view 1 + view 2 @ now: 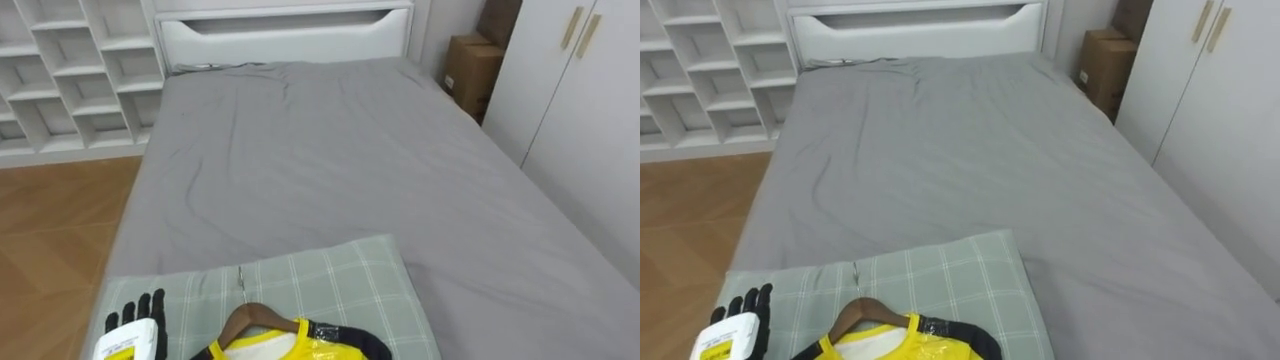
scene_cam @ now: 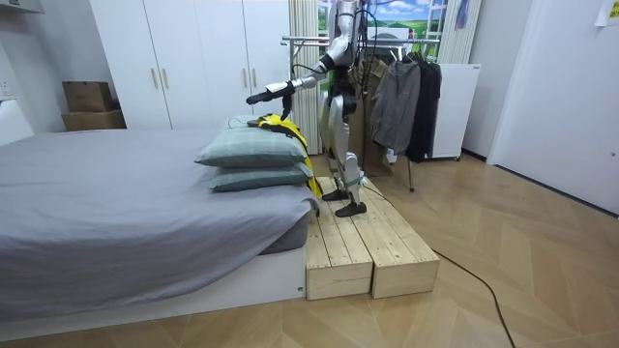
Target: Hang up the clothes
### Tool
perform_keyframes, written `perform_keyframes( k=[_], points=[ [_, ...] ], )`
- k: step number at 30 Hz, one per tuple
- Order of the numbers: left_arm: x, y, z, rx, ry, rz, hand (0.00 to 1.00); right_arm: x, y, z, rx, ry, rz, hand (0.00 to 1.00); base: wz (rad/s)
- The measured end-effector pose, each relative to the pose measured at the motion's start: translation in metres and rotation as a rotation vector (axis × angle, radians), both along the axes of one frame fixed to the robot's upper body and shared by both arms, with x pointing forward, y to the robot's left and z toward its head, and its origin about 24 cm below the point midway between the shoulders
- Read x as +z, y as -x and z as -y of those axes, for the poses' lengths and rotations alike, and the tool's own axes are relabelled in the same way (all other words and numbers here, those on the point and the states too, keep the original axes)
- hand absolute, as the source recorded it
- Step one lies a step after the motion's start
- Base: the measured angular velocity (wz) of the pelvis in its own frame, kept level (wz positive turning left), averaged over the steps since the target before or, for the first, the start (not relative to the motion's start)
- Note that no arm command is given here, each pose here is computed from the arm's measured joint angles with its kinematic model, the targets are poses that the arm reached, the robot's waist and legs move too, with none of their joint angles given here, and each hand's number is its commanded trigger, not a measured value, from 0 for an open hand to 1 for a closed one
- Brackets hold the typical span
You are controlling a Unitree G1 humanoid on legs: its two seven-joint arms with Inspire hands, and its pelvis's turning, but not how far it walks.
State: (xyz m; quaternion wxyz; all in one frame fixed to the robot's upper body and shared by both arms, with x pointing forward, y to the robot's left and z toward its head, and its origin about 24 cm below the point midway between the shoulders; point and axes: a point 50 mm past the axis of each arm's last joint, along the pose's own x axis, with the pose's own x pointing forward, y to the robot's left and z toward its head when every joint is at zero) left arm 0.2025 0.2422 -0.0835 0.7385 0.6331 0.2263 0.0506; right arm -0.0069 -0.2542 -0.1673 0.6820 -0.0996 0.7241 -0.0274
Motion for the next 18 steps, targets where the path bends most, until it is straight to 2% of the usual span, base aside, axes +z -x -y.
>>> perform_keyframes(
  k=[8, 12, 18],
  points=[
    [0.006, -0.012, 0.003, -0.028, -0.017, 0.028, 0.00, 0.000, -0.003, 0.000, 0.001, 0.013, 0.018, 0.00, 0.00],
    [0.000, -0.014, 0.000, -0.016, -0.027, -0.020, 0.00, 0.000, -0.016, 0.001, 0.022, 0.030, 0.060, 0.00, 0.00],
    [0.000, -0.017, -0.002, -0.015, -0.027, -0.022, 0.00, 0.000, -0.027, 0.000, 0.069, 0.045, 0.100, 0.00, 0.00]
  ],
)
